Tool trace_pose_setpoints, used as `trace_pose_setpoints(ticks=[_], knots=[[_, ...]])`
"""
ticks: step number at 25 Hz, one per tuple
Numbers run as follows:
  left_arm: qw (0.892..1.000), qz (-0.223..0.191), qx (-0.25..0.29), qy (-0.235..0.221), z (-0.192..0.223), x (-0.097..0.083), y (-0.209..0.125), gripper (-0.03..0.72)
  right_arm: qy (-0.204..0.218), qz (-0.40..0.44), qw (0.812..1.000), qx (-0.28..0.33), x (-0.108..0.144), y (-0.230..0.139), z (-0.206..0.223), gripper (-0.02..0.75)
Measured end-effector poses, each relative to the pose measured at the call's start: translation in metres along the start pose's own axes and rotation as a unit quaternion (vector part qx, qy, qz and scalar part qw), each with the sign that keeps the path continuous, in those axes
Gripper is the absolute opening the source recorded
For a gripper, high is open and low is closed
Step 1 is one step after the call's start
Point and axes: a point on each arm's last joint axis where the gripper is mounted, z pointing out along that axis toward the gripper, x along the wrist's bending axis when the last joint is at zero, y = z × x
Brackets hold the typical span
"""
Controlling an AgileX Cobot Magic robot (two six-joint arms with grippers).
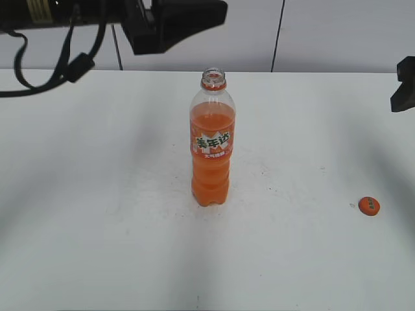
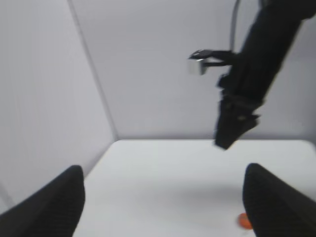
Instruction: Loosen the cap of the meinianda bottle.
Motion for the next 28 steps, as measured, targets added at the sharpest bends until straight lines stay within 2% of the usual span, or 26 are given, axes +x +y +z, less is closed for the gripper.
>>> trace_pose_setpoints(ticks=[2, 4, 5, 7, 8, 9, 11, 13, 17, 19, 23, 25, 27, 28], knots=[[0.995, 0.025, 0.046, 0.08, -0.009, 0.007, 0.013, 0.59, 0.0, -0.001, 1.0, 0.0, 0.0, -0.001, -0.003, 0.472], [0.977, 0.043, 0.1, 0.183, -0.023, 0.017, 0.022, 0.59, 0.0, -0.002, 1.0, 0.002, 0.0, -0.002, -0.005, 0.472], [0.956, 0.042, 0.145, 0.253, -0.032, 0.028, 0.018, 0.59, 0.0, -0.003, 1.0, 0.003, 0.0, -0.002, -0.005, 0.472], [0.91, 0.03, 0.21, 0.357, -0.048, 0.042, 0.01, 0.59, 0.0, -0.003, 1.0, 0.006, 0.0, -0.002, -0.005, 0.472], [0.872, 0.01, 0.249, 0.422, -0.06, 0.05, 0.002, 0.59, 0.0, -0.003, 1.0, 0.01, 0.0, -0.003, -0.005, 0.472], [0.838, -0.022, 0.273, 0.471, -0.07, 0.055, -0.004, 0.59, 0.0, -0.003, 1.0, 0.014, 0.0, -0.004, -0.005, 0.473], [0.793, -0.087, 0.3, 0.522, -0.082, 0.055, -0.013, 0.588, 0.0, -0.005, 1.0, 0.019, 0.0, -0.005, -0.005, 0.473], [0.772, -0.159, 0.321, 0.525, -0.085, 0.05, -0.021, 0.587, 0.001, -0.009, 1.0, 0.028, 0.0, -0.006, -0.006, 0.473], [0.747, -0.278, 0.389, 0.462, -0.082, 0.032, -0.024, 0.579, 0.002, -0.023, 0.999, 0.042, 0.001, -0.004, -0.012, 0.473], [0.723, -0.32, 0.43, 0.435, -0.083, 0.023, -0.023, 0.579, 0.002, -0.027, 0.998, 0.057, 0.001, -0.004, -0.015, 0.473], [0.672, -0.358, 0.508, 0.403, -0.094, 0.003, -0.022, 0.579, -0.004, -0.039, 0.991, 0.128, 0.0, -0.016, -0.019, 0.473], [0.66, -0.365, 0.522, 0.398, -0.102, -0.007, -0.019, 0.579, -0.013, -0.047, 0.983, 0.174, -0.003, -0.024, -0.022, 0.473], [0.654, -0.371, 0.526, 0.397, -0.11, -0.021, -0.016, 0.579, -0.018, -0.053, 0.982, 0.183, -0.004, -0.028, -0.027, 0.473], [0.655, -0.372, 0.524, 0.398, -0.116, -0.03, -0.014, 0.577, -0.018, -0.055, 0.982, 0.18, -0.004, -0.031, -0.031, 0.473]])
